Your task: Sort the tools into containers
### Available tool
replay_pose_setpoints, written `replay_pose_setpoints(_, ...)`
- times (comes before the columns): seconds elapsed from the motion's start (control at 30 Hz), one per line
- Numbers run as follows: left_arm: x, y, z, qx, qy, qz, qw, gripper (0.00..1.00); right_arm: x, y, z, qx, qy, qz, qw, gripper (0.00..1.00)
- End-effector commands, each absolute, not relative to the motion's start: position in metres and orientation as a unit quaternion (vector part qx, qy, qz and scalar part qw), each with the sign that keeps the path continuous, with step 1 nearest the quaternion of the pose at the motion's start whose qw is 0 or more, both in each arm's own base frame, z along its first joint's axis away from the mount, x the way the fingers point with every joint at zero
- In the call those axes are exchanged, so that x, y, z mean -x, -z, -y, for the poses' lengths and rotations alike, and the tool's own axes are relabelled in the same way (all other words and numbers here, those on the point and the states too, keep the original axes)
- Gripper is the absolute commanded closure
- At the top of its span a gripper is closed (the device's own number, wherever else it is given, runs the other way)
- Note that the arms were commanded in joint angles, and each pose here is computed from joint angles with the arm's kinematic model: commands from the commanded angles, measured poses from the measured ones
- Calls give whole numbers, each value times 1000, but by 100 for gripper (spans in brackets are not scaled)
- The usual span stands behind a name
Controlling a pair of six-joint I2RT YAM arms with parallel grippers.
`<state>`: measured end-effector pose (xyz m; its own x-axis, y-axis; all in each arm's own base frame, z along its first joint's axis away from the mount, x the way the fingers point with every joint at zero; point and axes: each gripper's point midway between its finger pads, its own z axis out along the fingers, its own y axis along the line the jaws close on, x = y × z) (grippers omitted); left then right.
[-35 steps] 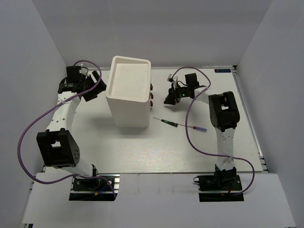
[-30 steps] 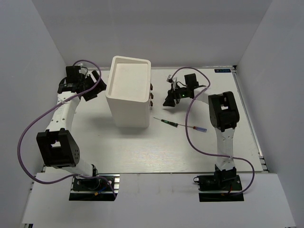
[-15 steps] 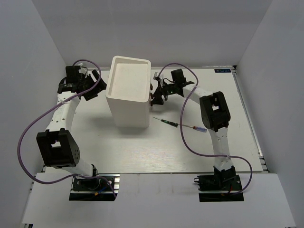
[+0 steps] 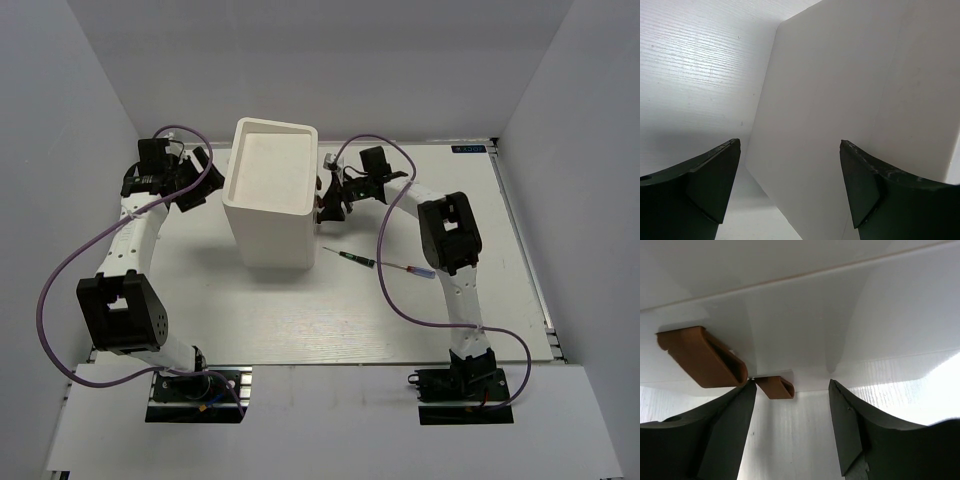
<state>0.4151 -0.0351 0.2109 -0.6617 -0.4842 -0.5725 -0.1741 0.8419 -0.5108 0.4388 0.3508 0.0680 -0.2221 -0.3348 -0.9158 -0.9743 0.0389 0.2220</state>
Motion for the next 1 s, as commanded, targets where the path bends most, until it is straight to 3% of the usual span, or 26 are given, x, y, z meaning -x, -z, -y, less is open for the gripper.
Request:
replay_pose_setpoints(0.0, -417, -232, 35, 179, 222, -876, 390, 10, -428, -75, -366, 550, -484, -580, 357, 34)
replay_pose_setpoints(0.4, -420, -232, 35, 179, 222, -876, 390, 10, -416, -68, -371, 577, -475, -558, 360, 34)
replay_pose_setpoints(0.5, -420, -232, 35, 179, 222, -876, 390, 10, -413, -72, -372, 578, -475, -558, 360, 42)
replay_pose_setpoints(0.77, -421, -232, 37, 180, 228, -873, 392, 10, -407, -73, -371, 561, -477, -572, 362, 92)
replay_pose_setpoints(0.83, -421, -232, 37, 180, 228, -873, 392, 10, -407, -73, -371, 557, -476, -576, 362, 100)
replay_pose_setpoints(0.97, -420, -236, 37, 179, 229, -871, 396, 10, -408, -78, -364, 546, -464, -588, 375, 100)
